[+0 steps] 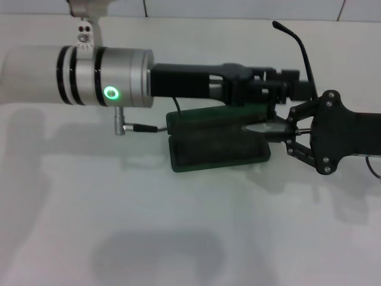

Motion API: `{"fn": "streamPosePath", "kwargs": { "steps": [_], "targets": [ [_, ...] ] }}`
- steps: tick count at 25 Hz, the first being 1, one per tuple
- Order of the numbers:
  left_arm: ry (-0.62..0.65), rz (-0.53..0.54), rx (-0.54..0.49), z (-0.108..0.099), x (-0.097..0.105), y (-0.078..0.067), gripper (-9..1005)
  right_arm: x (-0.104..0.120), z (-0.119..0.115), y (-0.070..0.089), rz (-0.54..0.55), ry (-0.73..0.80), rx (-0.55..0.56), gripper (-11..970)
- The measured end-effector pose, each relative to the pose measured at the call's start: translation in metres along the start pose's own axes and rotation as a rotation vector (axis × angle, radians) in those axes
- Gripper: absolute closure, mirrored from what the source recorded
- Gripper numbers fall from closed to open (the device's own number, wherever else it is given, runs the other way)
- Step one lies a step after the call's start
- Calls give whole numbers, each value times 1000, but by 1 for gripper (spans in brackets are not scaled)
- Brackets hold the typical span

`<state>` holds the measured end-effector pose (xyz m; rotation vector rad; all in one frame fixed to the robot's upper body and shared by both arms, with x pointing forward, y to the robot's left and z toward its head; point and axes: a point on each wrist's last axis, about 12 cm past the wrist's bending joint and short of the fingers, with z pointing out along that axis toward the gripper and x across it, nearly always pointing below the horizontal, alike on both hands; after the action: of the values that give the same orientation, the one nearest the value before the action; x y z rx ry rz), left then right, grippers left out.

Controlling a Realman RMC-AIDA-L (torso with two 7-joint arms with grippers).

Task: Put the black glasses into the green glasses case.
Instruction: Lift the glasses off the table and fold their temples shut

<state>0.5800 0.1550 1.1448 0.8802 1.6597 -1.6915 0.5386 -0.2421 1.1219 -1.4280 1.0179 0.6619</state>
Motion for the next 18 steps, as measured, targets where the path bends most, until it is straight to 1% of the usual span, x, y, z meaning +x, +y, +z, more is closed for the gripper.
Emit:
{"fn": "streamPosePath", "kwargs": {
  "steps": [4,7,9,14,18],
  "targets": [
    [50,-11,29,8,3,-2,363,-1,0,0,-2,-6,-2,840],
    [38,-4,73,12,2,-6,363,-1,-1,1,-3,-5,0,840],
    [12,0,80,10,2,-7,363,-1,-2,1,-11,-4,1,838],
    [-19,-9,50,1,6,-5,364,0,-2,3,-21,-4,1,831],
    [-9,-25,22,0,9,-2,364,0,-1,3,-24,-5,0,827]
  ]
}}
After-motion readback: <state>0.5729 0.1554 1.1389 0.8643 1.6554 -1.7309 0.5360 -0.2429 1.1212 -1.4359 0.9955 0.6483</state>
